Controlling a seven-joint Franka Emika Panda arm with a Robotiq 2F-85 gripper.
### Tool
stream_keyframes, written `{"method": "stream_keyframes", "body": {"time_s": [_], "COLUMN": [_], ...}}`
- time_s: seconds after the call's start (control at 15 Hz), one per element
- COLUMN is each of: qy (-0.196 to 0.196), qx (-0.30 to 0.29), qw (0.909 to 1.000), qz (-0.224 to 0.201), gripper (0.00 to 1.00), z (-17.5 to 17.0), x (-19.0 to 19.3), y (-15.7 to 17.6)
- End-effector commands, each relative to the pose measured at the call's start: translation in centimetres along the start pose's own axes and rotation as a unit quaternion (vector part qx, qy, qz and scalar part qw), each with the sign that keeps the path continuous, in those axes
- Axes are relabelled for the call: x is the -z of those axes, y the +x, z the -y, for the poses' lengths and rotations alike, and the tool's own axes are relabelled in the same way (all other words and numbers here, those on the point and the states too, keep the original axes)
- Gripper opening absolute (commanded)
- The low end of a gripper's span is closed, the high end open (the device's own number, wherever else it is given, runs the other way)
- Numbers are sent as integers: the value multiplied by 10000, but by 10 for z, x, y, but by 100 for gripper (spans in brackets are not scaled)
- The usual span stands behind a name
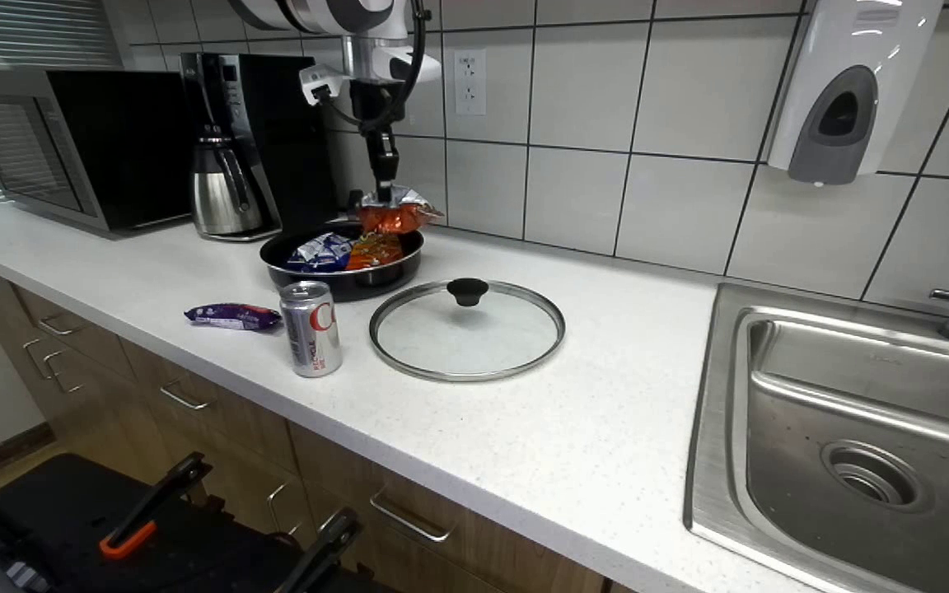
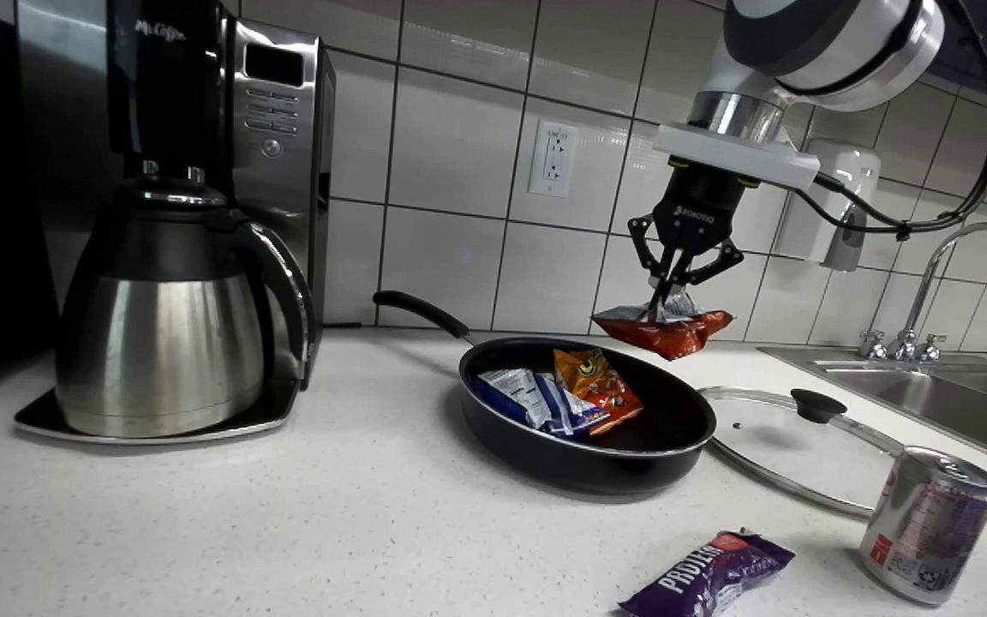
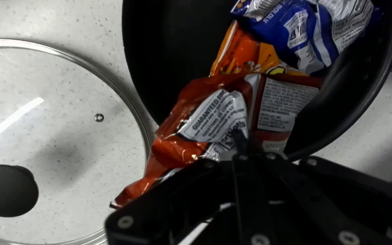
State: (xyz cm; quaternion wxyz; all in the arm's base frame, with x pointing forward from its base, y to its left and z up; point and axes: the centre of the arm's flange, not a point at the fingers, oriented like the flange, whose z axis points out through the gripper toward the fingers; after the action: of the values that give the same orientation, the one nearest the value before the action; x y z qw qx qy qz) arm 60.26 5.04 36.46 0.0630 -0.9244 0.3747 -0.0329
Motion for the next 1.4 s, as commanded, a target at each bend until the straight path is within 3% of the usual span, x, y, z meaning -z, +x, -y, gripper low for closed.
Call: {"method": "stream_keyframes", "body": {"time_s": [0.0, 0.67, 1.33], "qy": [-70, -328, -544], "qx": [107, 480, 498], "qw": [9994, 9945, 9907], "qz": [308, 867, 1145], "gripper": [0, 0, 0], "z": [7, 27, 26], "x": [2, -42, -70], "y": [-10, -43, -47]}}
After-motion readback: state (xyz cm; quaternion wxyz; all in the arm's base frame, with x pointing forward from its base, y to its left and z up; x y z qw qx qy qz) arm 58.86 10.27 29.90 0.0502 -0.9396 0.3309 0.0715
